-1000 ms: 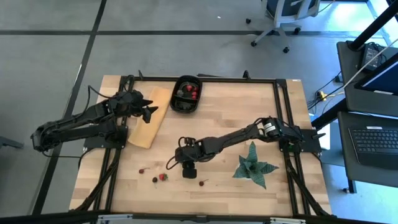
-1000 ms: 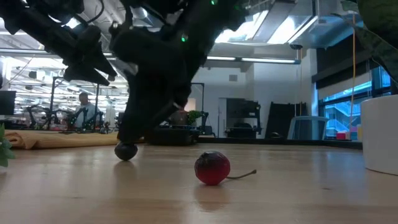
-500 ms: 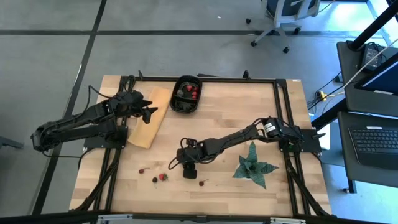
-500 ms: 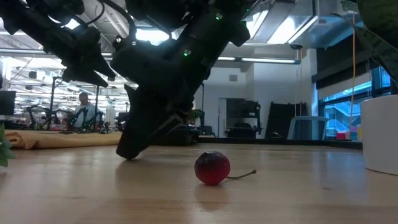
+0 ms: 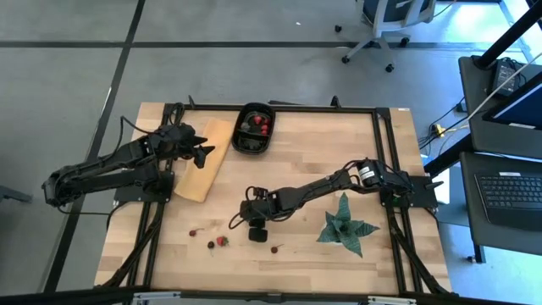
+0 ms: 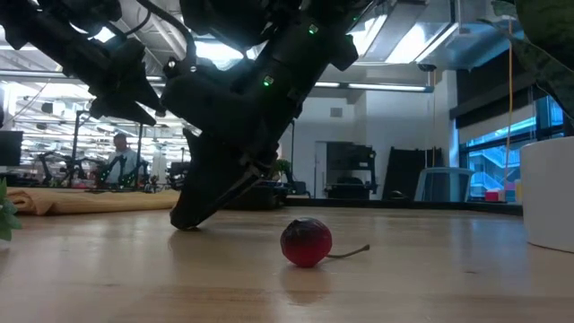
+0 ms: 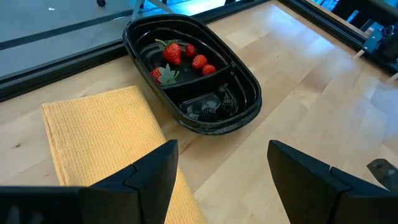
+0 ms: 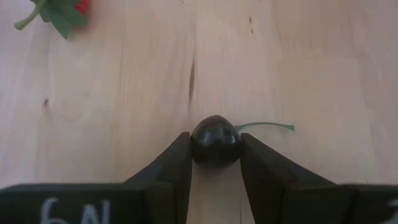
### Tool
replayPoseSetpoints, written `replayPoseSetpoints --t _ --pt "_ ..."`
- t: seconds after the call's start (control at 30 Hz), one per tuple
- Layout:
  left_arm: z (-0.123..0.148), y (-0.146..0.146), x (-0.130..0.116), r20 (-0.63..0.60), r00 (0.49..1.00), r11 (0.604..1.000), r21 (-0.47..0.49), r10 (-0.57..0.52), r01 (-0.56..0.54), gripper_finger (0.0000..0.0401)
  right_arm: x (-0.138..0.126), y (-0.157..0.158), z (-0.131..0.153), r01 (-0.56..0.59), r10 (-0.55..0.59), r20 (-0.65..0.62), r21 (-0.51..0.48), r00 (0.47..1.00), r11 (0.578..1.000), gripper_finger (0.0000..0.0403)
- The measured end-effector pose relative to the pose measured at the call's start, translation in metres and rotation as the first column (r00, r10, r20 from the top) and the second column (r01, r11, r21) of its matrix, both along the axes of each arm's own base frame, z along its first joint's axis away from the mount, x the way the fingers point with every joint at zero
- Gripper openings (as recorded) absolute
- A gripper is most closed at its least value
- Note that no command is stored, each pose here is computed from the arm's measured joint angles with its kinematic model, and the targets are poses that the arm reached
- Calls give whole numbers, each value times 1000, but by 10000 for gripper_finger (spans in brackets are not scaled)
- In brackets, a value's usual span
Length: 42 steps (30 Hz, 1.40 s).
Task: Pick and placing Produce into tupperware
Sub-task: Put the top black cherry into the black bin
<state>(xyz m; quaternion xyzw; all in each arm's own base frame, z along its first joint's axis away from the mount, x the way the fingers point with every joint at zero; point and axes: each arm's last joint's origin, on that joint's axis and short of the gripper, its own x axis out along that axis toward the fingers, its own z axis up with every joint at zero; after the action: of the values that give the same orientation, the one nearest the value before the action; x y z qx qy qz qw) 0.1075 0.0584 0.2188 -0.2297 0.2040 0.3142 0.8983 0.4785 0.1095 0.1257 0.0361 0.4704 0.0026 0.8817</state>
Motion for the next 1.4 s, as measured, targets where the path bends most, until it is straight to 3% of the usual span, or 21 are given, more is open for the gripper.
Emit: replayPoseSetpoints --t 0.23,0.37,0.6,0.9,1.1,1.23,1.4 --pt "0 0 0 0 1000 1000 0 0 0 240 0 -1 0 4 -4 0 -2 1000 1000 132" --pt "0 0 0 0 1000 1000 0 0 0 240 3 -6 4 12 -12 -2 -9 1000 1000 120" --pt "0 0 0 0 1000 1000 0 0 0 240 15 -40 35 25 -27 -43 -56 999 998 123" --pt "0 0 0 0 1000 1000 0 0 0 240 30 -122 114 102 -98 41 -109 994 989 119" --pt "0 0 0 0 1000 1000 0 0 0 240 22 -189 168 225 -209 135 -117 968 967 124" --pt "0 0 0 0 1000 1000 1 0 0 240 7 -234 180 325 -304 173 -108 937 940 124" --pt "0 0 0 -5 1000 1000 7 -5 5 240 -7 -284 176 450 -435 164 -72 886 890 123"
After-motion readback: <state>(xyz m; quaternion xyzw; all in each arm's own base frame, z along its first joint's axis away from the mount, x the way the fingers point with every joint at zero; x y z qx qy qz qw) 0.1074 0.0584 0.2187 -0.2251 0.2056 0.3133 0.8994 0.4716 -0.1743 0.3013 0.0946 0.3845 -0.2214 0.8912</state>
